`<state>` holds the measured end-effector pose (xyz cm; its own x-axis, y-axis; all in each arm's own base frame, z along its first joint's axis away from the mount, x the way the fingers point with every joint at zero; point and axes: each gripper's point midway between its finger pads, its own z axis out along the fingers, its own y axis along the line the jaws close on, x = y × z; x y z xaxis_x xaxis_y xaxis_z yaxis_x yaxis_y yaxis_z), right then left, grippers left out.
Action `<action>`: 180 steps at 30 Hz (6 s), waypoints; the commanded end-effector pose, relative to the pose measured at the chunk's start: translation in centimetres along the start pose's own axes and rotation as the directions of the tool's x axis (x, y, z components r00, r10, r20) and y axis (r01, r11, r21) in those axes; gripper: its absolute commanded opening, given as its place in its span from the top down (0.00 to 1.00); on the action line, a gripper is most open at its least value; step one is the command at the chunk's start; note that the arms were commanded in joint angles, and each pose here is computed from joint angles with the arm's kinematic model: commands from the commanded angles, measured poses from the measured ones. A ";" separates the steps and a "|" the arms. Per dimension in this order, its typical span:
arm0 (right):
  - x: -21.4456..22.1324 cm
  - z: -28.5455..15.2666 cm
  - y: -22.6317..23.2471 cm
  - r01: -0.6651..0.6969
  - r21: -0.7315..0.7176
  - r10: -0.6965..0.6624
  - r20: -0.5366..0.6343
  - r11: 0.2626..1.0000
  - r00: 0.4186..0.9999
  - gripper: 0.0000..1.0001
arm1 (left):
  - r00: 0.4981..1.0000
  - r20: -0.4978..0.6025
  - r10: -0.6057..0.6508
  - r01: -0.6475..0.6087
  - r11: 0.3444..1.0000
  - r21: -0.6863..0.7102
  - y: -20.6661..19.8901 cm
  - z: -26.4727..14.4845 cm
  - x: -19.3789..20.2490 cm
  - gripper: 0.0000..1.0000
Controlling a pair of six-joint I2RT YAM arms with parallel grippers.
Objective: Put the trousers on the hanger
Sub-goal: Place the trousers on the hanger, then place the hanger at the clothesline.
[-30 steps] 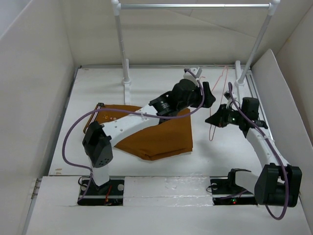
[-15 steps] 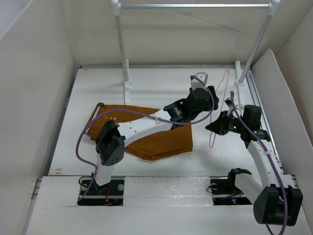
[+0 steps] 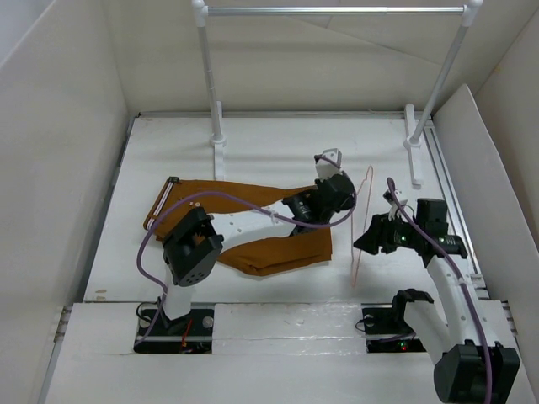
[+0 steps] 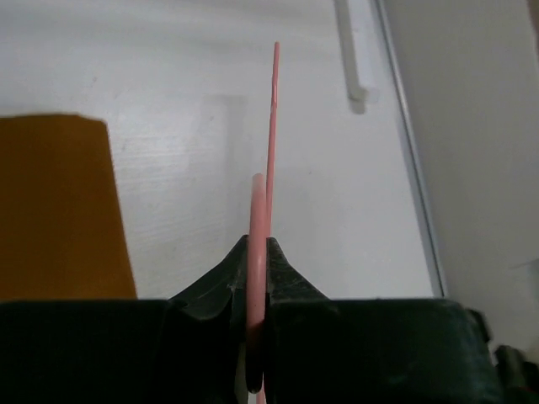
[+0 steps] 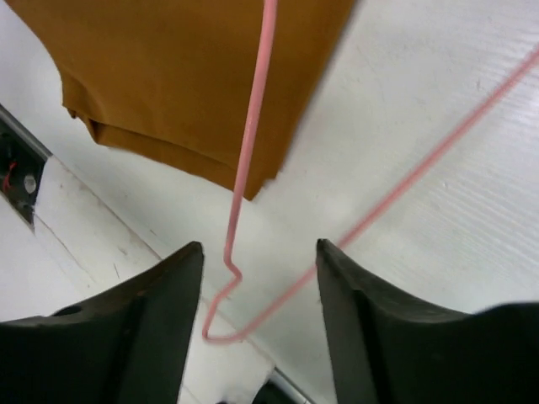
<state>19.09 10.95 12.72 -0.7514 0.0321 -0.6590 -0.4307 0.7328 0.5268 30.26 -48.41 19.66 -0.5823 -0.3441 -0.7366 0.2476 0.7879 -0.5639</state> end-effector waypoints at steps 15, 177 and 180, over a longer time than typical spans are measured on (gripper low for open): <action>-4.6 2.5 -1.3 0.140 0.019 -0.141 0.055 0.990 0.989 1.00 | 0.989 0.100 -0.112 0.125 0.982 -0.139 5.9 -2.3 0.8 1.00; -51.7 -6.7 -2.2 -0.028 -0.347 0.279 0.702 0.937 0.655 1.00 | 0.982 0.159 0.104 -0.114 0.992 0.058 8.6 -23.7 -16.2 0.06; -52.2 -6.8 -2.8 -0.033 -0.344 0.280 0.701 0.938 0.656 1.00 | 0.986 0.146 0.084 -0.093 0.994 0.060 8.8 -23.7 -15.7 0.06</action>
<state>57.50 2.56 43.12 -0.3994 0.7230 -0.5637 -0.3943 0.4196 0.8176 23.33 -23.67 34.23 -0.4452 -0.3018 -0.8430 0.3361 0.8163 -0.4697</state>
